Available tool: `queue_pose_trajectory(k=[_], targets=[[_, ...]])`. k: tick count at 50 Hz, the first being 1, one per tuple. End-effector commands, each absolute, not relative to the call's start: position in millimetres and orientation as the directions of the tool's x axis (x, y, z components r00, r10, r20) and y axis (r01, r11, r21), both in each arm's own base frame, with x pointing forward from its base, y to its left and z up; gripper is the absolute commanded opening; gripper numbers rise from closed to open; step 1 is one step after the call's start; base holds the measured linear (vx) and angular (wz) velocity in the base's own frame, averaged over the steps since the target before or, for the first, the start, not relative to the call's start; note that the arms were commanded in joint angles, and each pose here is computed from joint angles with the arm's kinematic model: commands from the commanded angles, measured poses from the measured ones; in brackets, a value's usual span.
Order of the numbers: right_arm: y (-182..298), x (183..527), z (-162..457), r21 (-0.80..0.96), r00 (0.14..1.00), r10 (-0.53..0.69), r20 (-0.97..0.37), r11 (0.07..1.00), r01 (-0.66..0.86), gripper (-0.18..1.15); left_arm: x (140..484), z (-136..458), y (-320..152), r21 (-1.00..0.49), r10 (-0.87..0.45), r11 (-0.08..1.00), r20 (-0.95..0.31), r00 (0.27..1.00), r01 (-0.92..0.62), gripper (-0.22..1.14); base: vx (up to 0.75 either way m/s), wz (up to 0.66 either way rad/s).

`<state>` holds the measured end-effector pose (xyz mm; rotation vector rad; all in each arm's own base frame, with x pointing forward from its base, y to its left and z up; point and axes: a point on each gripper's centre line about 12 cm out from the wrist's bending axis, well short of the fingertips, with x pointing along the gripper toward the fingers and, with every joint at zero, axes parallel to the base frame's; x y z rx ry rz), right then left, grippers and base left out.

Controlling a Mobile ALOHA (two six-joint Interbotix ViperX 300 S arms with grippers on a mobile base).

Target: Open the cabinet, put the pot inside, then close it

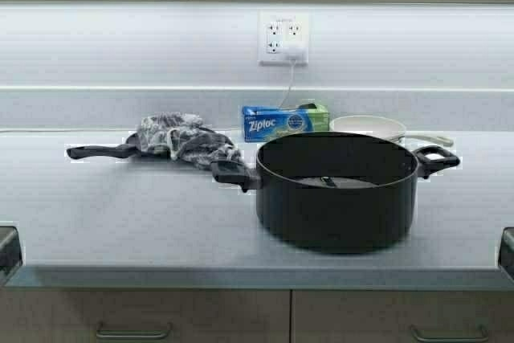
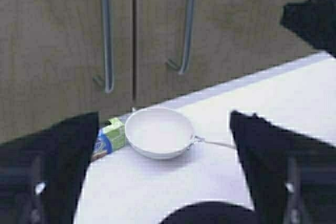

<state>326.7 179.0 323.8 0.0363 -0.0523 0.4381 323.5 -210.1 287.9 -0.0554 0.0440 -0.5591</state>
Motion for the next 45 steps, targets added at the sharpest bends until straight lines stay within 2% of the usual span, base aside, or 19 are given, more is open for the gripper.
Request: queue_pose_trajectory(k=[1,8,13,32,45], targets=[[190,363,343,0.074,0.944,0.301,0.136,0.947,-0.313,1.02,364,288,-232,-0.123,-0.47,0.872,0.057,0.881,0.473,1.02,-0.01,0.0],[197,385,343,0.016,0.978,0.135,0.157,0.99,-0.14,1.02,393,277,-240,-0.155,-0.306,0.933,0.139,0.942,0.326,1.02,0.0,0.0],[208,397,341,-0.016,0.988,0.093,0.124,0.996,-0.092,1.02,401,274,-251,-0.11,-0.226,0.962,0.183,0.957,0.248,1.02,0.01,0.0],[218,416,321,0.03,0.992,0.085,0.089,0.996,-0.087,1.02,413,265,-261,-0.097,-0.186,0.972,0.222,0.957,0.212,1.02,0.0,0.0],[207,433,314,0.026,0.996,0.045,0.08,0.999,-0.047,1.02,426,259,-266,-0.1,-0.166,0.976,0.242,0.956,0.195,1.02,0.0,0.0]])
